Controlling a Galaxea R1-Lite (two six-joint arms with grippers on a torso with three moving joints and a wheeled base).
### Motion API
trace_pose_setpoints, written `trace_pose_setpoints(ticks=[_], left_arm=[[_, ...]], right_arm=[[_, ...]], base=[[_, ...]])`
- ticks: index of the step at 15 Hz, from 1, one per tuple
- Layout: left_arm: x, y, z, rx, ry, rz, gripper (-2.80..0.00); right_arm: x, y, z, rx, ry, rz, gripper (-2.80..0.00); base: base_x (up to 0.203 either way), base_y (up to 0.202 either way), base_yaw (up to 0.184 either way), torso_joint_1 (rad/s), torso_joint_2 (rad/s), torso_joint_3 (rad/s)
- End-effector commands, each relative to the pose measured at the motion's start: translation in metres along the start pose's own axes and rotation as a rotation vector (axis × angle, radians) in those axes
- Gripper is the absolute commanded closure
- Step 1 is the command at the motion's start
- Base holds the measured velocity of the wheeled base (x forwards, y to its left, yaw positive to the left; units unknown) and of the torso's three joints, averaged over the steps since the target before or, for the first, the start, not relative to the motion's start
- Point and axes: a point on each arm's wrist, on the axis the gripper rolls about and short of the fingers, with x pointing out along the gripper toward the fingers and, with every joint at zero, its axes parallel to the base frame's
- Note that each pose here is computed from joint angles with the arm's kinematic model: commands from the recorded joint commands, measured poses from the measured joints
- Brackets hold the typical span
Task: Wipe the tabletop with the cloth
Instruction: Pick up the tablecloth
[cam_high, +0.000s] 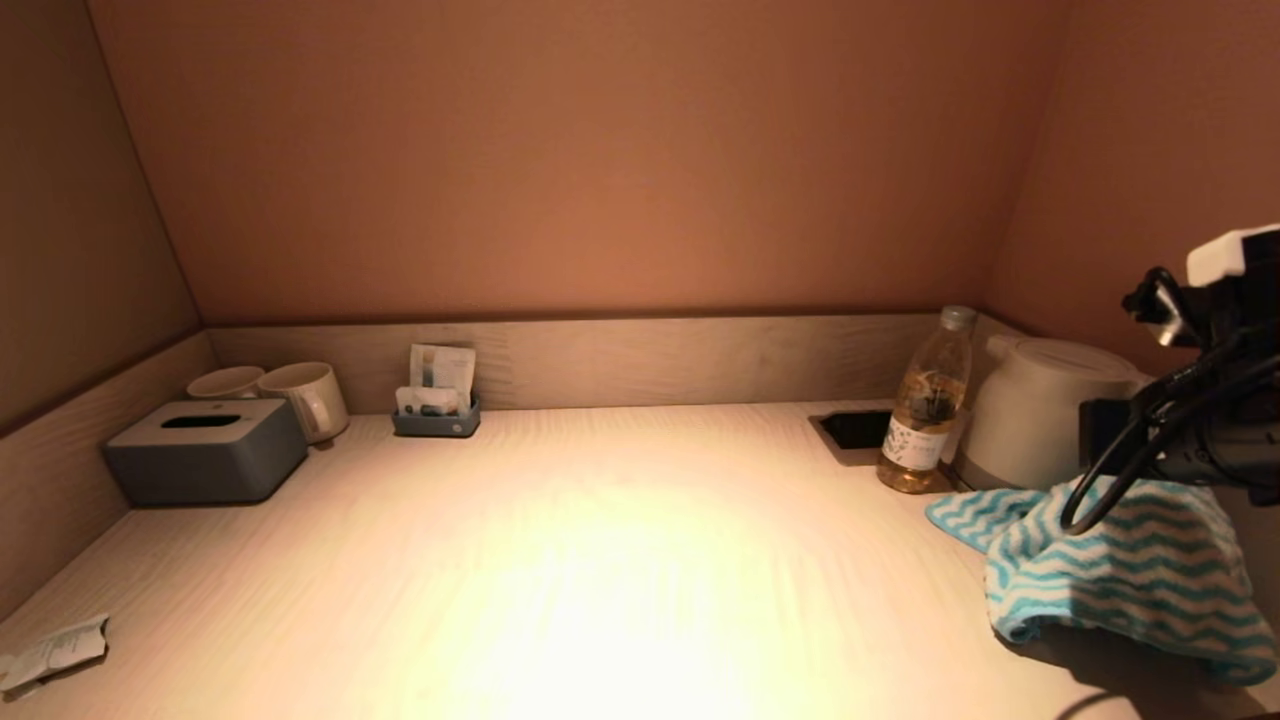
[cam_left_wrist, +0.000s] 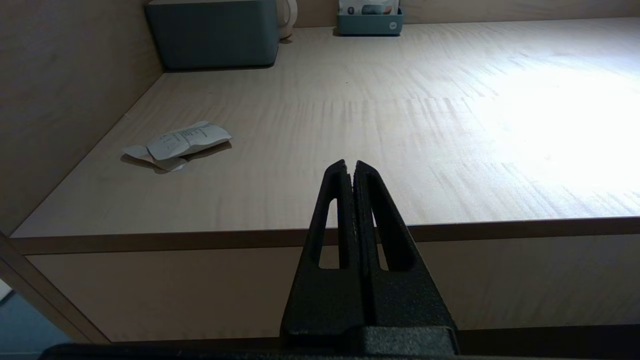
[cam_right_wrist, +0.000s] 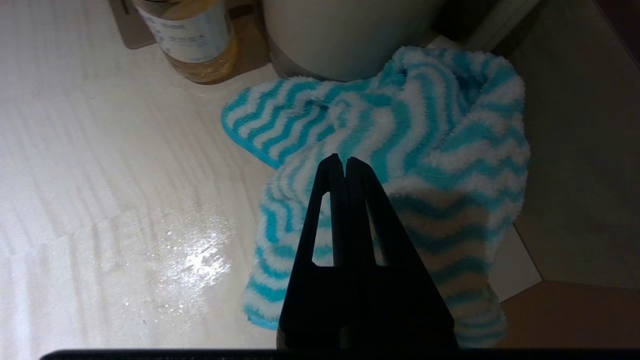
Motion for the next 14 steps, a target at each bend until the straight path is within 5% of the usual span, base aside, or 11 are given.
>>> trace_pose_setpoints(ticks=[1, 6, 7, 8, 14], left_arm=[[0.0, 0.0, 0.0, -0.001, 0.0, 0.0, 0.0], [0.0, 0.0, 0.0, -0.001, 0.0, 0.0, 0.0], [0.0, 0.0, 0.0, -0.001, 0.0, 0.0, 0.0], [0.0, 0.0, 0.0, -0.001, 0.0, 0.0, 0.0], [0.0, 0.0, 0.0, -0.001, 0.0, 0.0, 0.0]], right_arm=[[0.014, -0.003, -0.002, 0.013, 0.04, -0.034, 0.0], [0.0, -0.007, -0.006, 0.012, 0.037, -0.037, 0.0], [-0.002, -0.007, -0.008, 0.011, 0.044, -0.037, -2.52], [-0.002, -0.008, -0.009, 0.013, 0.049, -0.04, -2.8], [0.011, -0.012, -0.015, 0.022, 0.094, -0.061, -2.8]], base=[[0.0, 0.0, 0.0, 0.0, 0.0, 0.0], [0.0, 0.0, 0.0, 0.0, 0.0, 0.0], [0.0, 0.0, 0.0, 0.0, 0.0, 0.0], [0.0, 0.0, 0.0, 0.0, 0.0, 0.0], [0.0, 0.0, 0.0, 0.0, 0.0, 0.0]])
